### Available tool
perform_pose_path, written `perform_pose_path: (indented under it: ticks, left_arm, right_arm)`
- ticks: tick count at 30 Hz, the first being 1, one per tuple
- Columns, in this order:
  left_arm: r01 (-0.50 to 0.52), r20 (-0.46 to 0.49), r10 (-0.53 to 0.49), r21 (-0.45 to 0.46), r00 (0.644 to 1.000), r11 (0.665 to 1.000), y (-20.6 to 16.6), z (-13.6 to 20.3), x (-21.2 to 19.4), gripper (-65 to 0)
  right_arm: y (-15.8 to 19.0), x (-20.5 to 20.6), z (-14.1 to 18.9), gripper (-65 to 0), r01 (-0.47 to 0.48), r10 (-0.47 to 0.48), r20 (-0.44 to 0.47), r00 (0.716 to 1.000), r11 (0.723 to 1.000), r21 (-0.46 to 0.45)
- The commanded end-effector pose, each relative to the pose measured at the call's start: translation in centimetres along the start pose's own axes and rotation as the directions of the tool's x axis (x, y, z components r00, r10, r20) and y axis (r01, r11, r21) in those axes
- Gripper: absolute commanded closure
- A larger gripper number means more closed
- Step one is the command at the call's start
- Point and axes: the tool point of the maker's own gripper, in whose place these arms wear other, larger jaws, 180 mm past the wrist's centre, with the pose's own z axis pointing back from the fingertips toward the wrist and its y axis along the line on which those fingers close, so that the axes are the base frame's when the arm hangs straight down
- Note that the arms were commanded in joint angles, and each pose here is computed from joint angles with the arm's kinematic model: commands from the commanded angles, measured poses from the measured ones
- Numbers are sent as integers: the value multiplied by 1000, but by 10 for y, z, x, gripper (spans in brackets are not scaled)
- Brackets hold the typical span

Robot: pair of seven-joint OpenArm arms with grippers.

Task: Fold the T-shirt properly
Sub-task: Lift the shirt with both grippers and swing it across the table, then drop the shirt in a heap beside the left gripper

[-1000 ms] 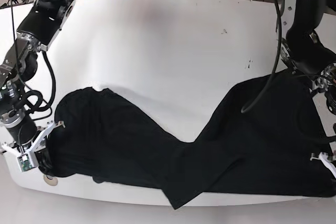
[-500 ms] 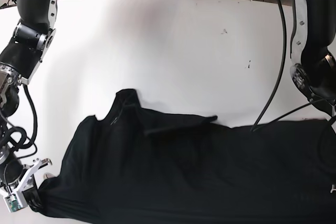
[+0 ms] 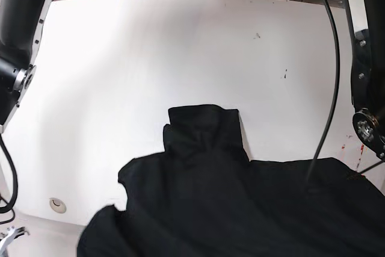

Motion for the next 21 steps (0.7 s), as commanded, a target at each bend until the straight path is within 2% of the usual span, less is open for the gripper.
perform_pose_path:
  ticks: [1,9,12,15,21]
  left_arm:
    - [-24,21,23,36,1000,999,22,5,13,0]
    - [-31,26,30,27,999,999,22,4,16,0]
    - [-21,-11,21,6,1000,1000,11,-3,1,0]
    - [0,-62,-1,-17,998,1000,-5,-9,-23,0]
    - [64,-105,-65,-17,992,998,-28,-2,-56,0]
  right_arm:
    - [-29,27,13,0,-39,43,43,998,997,-70]
    - [-46,39,24,0,-91,93,14,996,990,-110]
    - [-46,34,24,0,-99,99,-1,995,989,-106]
    - [-34,11,18,0,-91,87,-48,995,993,-78]
    - [-15,-39,22,0,-26,19,-108,994,998,-58]
